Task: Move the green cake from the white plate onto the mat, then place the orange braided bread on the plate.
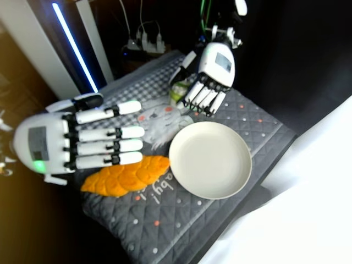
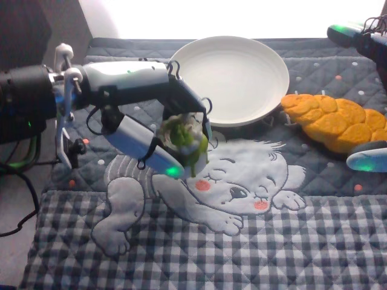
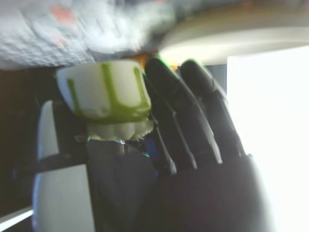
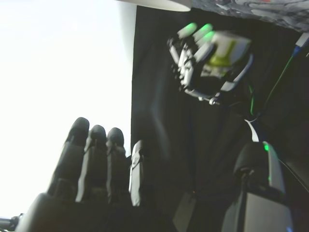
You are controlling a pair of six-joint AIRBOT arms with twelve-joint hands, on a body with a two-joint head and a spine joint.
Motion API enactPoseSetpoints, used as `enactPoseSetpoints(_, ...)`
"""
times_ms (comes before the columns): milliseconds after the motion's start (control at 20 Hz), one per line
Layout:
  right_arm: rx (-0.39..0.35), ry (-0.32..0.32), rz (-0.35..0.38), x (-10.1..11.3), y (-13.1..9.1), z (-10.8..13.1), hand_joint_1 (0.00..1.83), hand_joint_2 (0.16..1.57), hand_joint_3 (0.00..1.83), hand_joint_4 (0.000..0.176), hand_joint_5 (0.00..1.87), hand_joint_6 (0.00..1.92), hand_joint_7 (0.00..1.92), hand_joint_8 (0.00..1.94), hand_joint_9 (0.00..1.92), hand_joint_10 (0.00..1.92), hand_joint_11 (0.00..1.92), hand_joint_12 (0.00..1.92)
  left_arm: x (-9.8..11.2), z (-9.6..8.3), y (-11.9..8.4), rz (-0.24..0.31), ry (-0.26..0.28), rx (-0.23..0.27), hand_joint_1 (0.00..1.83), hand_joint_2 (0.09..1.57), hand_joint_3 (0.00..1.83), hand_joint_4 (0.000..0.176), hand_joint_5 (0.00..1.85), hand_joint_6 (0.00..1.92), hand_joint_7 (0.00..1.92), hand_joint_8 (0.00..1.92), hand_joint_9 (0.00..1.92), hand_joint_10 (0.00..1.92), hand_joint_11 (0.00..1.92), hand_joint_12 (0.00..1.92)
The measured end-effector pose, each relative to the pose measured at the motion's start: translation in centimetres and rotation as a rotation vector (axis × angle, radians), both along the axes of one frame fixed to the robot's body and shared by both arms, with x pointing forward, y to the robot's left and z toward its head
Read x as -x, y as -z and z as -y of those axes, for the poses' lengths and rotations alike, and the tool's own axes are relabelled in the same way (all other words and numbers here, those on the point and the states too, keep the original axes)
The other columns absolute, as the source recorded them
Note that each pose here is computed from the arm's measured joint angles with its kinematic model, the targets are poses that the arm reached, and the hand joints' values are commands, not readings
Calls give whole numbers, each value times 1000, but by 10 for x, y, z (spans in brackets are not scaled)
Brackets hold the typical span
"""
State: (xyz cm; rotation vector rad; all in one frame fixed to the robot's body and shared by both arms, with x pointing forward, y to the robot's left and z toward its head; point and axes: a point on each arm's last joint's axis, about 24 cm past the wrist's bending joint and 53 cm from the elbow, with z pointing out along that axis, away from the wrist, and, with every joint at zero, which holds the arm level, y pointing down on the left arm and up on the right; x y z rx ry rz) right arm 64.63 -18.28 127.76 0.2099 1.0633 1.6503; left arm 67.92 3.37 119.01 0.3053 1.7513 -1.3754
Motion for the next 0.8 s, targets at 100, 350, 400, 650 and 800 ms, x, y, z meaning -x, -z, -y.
enactPoseSetpoints(100, 0, -2, 1, 0, 0, 0, 721, 748, 1, 117, 141, 2, 155, 2, 71, 1, 0, 489, 3, 1, 6, -7, 8, -11, 1256, 1025, 0, 34, 1237, 536, 1142, 738, 850, 954, 534, 1518)
enactPoseSetpoints(350, -1, -1, 0, 0, 0, 0, 734, 749, 0, 133, 126, 0, 140, 2, 63, 3, 0, 380, 8, 4, 27, -35, 15, -44, 1260, 1015, 0, 27, 1262, 536, 1176, 625, 890, 730, 413, 1516)
enactPoseSetpoints(400, 0, -1, 0, 0, 0, 0, 744, 753, 1, 135, 125, 0, 140, 2, 61, 2, 0, 347, 8, 3, 29, -35, 14, -51, 1253, 1024, 2, 41, 1197, 639, 1176, 636, 888, 744, 394, 1555)
enactPoseSetpoints(650, -1, 0, 0, 0, 0, 0, 764, 740, 0, 132, 106, 0, 145, 2, 56, 0, 0, 356, 8, 2, 32, -49, 8, -46, 920, 709, 0, 60, 273, 0, 426, 1, 370, 262, 0, 1266)
enactPoseSetpoints(800, -2, 1, -1, 0, 0, 0, 752, 722, 0, 134, 97, 0, 135, 1, 61, 3, 0, 350, 18, 10, 30, -52, 36, -29, 926, 694, 0, 116, 238, 3, 274, 0, 292, 75, 0, 1190)
